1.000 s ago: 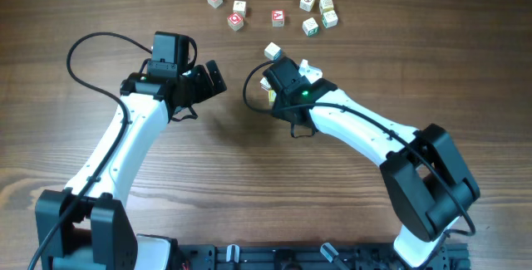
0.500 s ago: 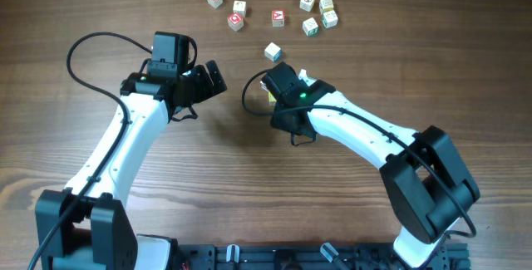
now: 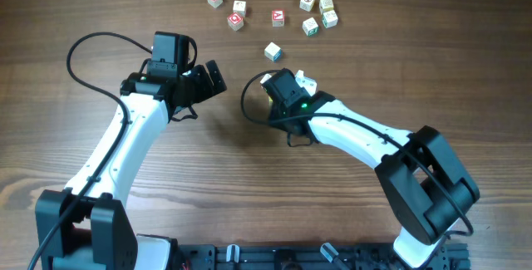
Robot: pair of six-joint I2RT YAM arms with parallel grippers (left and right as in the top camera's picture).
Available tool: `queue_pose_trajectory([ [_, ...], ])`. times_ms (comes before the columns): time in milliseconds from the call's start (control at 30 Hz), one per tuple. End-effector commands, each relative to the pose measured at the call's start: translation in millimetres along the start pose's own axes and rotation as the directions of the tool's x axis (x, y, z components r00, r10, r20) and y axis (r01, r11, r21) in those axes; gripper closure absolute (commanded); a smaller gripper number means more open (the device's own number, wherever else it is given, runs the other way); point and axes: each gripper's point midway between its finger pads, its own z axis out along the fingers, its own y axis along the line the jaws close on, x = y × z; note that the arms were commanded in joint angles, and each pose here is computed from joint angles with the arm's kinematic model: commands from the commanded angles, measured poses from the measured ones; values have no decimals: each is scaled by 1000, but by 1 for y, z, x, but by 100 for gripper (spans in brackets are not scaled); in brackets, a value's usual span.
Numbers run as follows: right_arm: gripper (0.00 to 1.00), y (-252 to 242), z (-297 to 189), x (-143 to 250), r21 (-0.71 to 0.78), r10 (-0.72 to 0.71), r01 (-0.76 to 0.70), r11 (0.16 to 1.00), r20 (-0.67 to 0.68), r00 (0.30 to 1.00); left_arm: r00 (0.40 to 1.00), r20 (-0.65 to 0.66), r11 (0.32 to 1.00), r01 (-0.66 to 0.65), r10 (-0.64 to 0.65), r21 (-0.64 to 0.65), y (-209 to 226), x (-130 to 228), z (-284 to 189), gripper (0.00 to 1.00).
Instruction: Form a circle
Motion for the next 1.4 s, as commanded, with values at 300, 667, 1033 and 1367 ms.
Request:
queue_pose_trajectory([
  [300, 95, 0, -4, -17, 5, 42, -42, 999, 99, 994, 1000, 6, 1000, -16, 16, -10, 2, -1, 0, 0],
  [667, 95, -17, 2, -15, 64, 70, -76, 995, 84, 994, 1000, 6, 1000, -16, 16, -10, 2, -1, 0, 0],
  [1033, 95, -21, 19, -14, 72, 101, -107, 992, 75, 992, 1000, 6, 1000, -16, 16, -10, 2, -1, 0, 0],
  [1367, 96, -25, 22, -24, 81, 111, -121, 989, 113, 987, 1000, 6, 1000, -16, 16, -10, 2, -1, 0, 0],
])
